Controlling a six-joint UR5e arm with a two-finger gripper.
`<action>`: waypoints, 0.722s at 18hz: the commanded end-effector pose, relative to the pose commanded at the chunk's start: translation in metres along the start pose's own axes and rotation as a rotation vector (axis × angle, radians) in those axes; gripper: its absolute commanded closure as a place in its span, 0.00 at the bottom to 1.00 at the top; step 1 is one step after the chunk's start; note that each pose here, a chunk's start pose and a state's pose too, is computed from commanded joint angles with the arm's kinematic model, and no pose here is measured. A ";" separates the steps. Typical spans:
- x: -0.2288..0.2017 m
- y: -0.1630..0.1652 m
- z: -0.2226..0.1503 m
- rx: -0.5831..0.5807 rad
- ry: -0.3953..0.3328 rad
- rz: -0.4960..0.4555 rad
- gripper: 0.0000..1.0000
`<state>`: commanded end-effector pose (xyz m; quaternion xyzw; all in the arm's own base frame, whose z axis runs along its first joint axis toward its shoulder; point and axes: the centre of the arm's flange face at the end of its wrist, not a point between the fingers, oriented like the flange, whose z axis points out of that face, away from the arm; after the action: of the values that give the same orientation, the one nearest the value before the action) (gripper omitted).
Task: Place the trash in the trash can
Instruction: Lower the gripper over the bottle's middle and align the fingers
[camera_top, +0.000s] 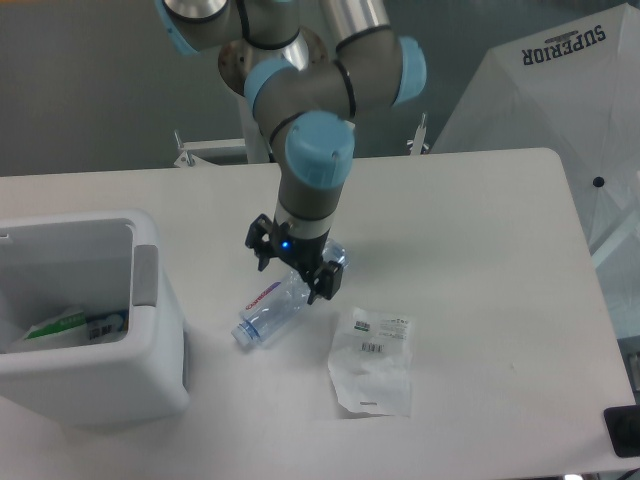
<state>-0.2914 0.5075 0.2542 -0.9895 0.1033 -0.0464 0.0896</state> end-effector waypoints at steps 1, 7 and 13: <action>-0.001 -0.003 0.005 0.006 -0.009 0.007 0.00; 0.003 -0.004 0.024 -0.020 0.001 0.018 0.00; 0.007 -0.005 0.042 -0.044 0.021 0.030 0.00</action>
<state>-0.2794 0.5178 0.2143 -0.9891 0.1199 -0.0533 0.0673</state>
